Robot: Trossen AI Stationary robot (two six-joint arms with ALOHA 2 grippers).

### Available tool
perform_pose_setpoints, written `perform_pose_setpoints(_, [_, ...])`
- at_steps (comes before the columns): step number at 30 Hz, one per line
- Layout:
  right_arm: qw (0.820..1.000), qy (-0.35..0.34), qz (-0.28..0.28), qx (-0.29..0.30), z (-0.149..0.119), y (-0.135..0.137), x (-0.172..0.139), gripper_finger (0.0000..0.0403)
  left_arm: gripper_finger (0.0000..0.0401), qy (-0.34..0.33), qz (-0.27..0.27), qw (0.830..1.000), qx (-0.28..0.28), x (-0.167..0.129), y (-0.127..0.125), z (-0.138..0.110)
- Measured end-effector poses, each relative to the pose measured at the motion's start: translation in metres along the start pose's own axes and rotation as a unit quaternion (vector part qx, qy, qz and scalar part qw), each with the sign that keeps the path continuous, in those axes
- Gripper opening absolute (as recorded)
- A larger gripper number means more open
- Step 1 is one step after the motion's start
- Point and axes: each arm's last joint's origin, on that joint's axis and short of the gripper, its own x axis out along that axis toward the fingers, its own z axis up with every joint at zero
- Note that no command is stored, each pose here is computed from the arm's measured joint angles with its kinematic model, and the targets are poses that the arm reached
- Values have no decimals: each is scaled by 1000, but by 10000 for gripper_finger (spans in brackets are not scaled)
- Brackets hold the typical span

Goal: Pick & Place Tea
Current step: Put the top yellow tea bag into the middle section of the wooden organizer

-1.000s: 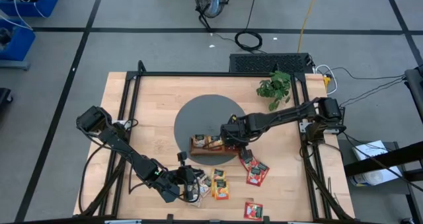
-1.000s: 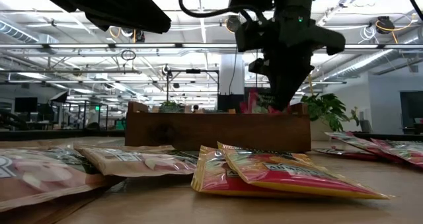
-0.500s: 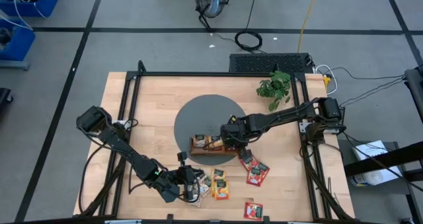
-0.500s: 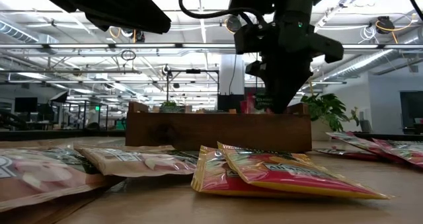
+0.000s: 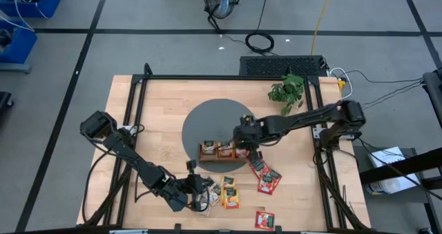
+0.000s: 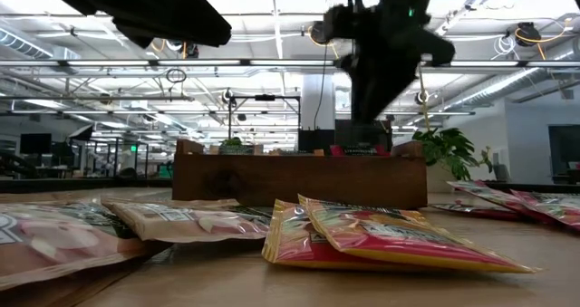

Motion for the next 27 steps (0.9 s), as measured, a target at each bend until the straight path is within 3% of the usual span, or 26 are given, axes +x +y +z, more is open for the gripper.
perform_pose_setpoints(4, [997, -79, 16, 3, 2, 0, -38, 107, 21, 3, -35, 999, -28, 14, -5, -6])
perform_pose_setpoints(7, [988, -130, 78, -12, 3, 13, -58, 101, 21, 4, -112, 994, -18, 30, -12, -9])
perform_pose_setpoints(10, [976, -183, 120, -17, 2, 35, -58, 94, 21, -10, -177, 984, -23, 42, -21, 1])
perform_pose_setpoints(14, [952, -247, 177, -36, -11, 75, -31, 83, 21, 20, -164, 986, -24, 59, -33, 3])
perform_pose_setpoints(19, [923, -335, 175, -65, -42, 118, -2, 37, 21, 59, -148, 987, -5, 82, -55, -9])
perform_pose_setpoints(23, [896, -397, 194, -41, -59, 135, 10, 5, 21, 84, -134, 987, 13, 99, -67, -7])
perform_pose_setpoints(27, [904, -382, 192, -13, -63, 146, 22, 6, 21, 121, -109, 987, 15, 111, -66, -6])
